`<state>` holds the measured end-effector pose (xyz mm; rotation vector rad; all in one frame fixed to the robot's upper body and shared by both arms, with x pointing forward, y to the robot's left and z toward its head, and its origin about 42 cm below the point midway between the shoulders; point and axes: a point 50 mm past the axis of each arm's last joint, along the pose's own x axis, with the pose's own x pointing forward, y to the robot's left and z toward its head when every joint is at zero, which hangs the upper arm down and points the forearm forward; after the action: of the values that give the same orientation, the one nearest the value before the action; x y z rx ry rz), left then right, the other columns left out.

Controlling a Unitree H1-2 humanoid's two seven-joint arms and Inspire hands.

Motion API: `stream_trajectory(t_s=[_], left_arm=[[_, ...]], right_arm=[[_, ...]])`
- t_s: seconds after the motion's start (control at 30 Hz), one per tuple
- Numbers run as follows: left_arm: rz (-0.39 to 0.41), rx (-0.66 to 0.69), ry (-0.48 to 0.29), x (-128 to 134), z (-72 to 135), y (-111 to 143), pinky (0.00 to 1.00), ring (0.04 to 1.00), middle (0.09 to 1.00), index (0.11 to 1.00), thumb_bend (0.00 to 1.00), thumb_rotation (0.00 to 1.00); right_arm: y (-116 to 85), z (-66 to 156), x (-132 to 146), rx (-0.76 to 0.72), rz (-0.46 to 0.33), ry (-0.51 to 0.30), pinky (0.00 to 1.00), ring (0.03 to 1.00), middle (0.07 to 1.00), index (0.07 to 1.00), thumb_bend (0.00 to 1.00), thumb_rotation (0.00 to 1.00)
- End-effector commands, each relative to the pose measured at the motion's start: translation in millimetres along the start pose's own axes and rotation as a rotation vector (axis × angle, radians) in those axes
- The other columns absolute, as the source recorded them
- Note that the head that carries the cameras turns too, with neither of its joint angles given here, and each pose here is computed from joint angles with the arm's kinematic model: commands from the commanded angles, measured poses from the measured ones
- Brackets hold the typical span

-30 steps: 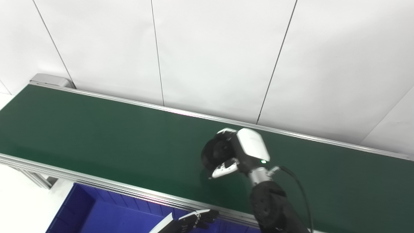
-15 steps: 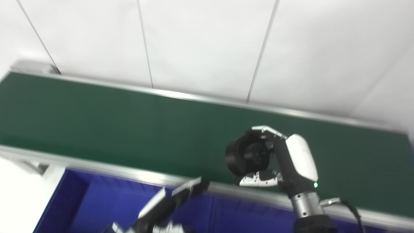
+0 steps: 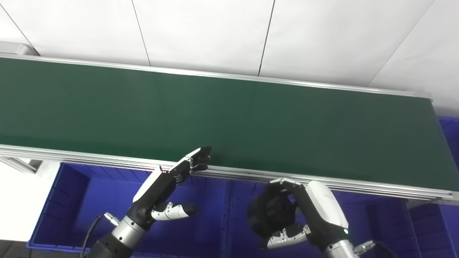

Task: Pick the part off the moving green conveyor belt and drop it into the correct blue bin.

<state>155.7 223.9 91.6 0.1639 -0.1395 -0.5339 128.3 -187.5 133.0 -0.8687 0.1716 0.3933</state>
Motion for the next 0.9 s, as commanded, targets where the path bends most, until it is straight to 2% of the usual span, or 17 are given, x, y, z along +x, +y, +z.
stream_trajectory(t_s=[0.0, 0.13, 0.33, 0.4, 0.47, 0.5, 0.53, 0.57, 0.6, 0.67, 0.7, 0.8, 0.87], left_arm=[[0.013, 0.026, -0.007, -6.7, 4.6, 4.8, 0.83, 0.920, 0.968, 0.948, 0.63, 0.72], [0.028, 0.025, 0.025, -15.1, 2.8, 6.3, 0.84, 0.926, 0.968, 0.948, 0.66, 0.74], [0.048, 0.008, 0.063, -18.6, 2.9, 0.1, 0.86, 0.953, 0.965, 0.941, 0.68, 0.72], [0.050, 0.009, 0.062, -18.2, 1.7, -2.1, 0.86, 0.953, 0.962, 0.938, 0.67, 0.71], [0.041, 0.013, 0.067, -18.6, 2.1, -4.5, 0.86, 0.952, 0.969, 0.943, 0.67, 0.73], [0.036, 0.010, 0.071, -18.8, 2.2, -5.7, 0.86, 0.950, 0.973, 0.947, 0.67, 0.73], [0.037, 0.004, 0.074, -18.7, 2.1, -6.9, 0.86, 0.948, 0.976, 0.946, 0.67, 0.72], [0.040, -0.005, 0.078, -18.6, 2.2, -8.3, 0.86, 0.949, 0.977, 0.944, 0.67, 0.71], [0.045, -0.012, 0.083, -18.7, 2.6, -9.6, 0.86, 0.950, 0.977, 0.944, 0.67, 0.71], [0.052, -0.025, 0.090, -19.4, 4.2, -11.7, 0.85, 0.954, 0.980, 0.942, 0.67, 0.70], [0.057, -0.021, 0.086, -20.1, 4.9, -12.1, 0.85, 0.953, 0.981, 0.942, 0.67, 0.71], [0.067, -0.001, 0.080, -23.1, 6.9, -11.4, 0.86, 0.952, 0.981, 0.943, 0.67, 0.73], [0.090, 0.000, 0.071, -25.1, 8.3, -12.2, 0.87, 0.946, 0.976, 0.936, 0.67, 0.72]], right_arm=[[0.1, -1.6, 1.3, -0.048, 0.016, -0.036, 0.20, 0.407, 0.501, 0.489, 0.52, 0.00], [9.4, -16.7, 10.6, -0.077, 0.082, 0.003, 0.20, 0.410, 0.499, 0.487, 0.52, 0.00], [15.1, -36.6, 32.7, -0.144, 0.163, 0.087, 0.26, 0.409, 0.506, 0.487, 0.52, 0.00], [15.8, -42.3, 39.8, -0.155, 0.186, 0.118, 0.30, 0.382, 0.461, 0.533, 0.51, 0.00], [16.4, -46.8, 45.9, -0.187, 0.226, 0.169, 0.32, 0.415, 0.504, 0.502, 0.52, 0.00], [16.2, -47.2, 47.5, -0.201, 0.244, 0.193, 0.39, 0.473, 0.567, 0.654, 0.55, 0.01], [15.6, -46.9, 48.0, -0.214, 0.257, 0.207, 0.51, 0.640, 0.716, 0.744, 0.62, 0.04], [14.6, -46.9, 47.8, -0.230, 0.264, 0.207, 0.64, 0.763, 0.811, 0.799, 0.65, 0.09], [13.4, -46.4, 47.3, -0.254, 0.263, 0.197, 0.67, 0.786, 0.828, 0.810, 0.66, 0.10], [10.3, -43.5, 44.3, -0.281, 0.235, 0.165, 0.88, 0.947, 0.922, 0.869, 0.70, 0.25], [8.3, -40.7, 40.9, -0.267, 0.195, 0.134, 0.91, 0.978, 0.962, 0.892, 0.70, 0.31], [3.5, -31.3, 27.7, -0.173, 0.052, 0.063, 0.91, 0.997, 0.994, 0.887, 0.74, 0.33], [2.8, -26.2, 18.4, -0.126, -0.004, 0.046, 0.92, 1.000, 0.999, 0.897, 0.78, 0.34]])
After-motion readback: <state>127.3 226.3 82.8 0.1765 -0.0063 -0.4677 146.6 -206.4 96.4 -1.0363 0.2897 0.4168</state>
